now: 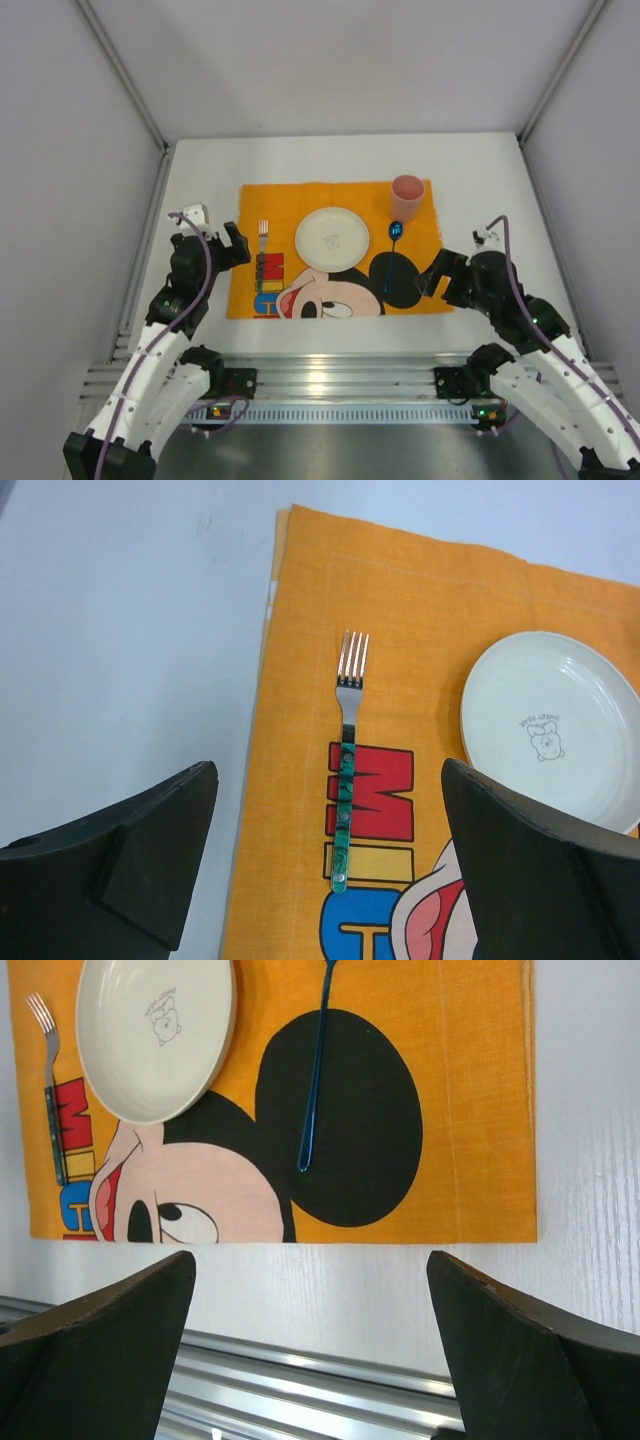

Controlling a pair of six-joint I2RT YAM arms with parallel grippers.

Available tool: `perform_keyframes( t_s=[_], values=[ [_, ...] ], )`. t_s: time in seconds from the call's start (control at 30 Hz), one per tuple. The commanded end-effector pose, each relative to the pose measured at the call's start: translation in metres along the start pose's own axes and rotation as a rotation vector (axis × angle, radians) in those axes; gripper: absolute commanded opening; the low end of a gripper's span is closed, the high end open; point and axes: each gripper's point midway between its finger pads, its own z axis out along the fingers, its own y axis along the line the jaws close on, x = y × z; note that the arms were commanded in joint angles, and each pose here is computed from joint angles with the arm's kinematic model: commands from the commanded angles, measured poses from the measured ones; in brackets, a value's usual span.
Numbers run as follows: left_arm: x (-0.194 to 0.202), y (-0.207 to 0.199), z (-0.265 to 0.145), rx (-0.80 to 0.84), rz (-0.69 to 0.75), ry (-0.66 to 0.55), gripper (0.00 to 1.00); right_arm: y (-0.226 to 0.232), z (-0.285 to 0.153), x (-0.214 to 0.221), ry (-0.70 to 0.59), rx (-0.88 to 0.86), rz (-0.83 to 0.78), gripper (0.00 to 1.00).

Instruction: Set the dinner table for one person

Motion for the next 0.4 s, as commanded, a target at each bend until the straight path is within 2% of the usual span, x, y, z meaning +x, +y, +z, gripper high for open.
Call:
perform_keyframes(
  t_s=[0.0, 0.37],
  values=[
    [-0.024, 0.001, -0.003, -0.013, -0.022, -0.107, 0.99, 0.012, -0.008, -0.015, -0.05, -0.039, 0.025, 1.0],
    [-0.024, 0.005, -0.009, -0.023, 0.042, -0.094, 0.98, 0.015, -0.023, -0.014, -0.074, -0.099, 0.012, 1.0]
  ],
)
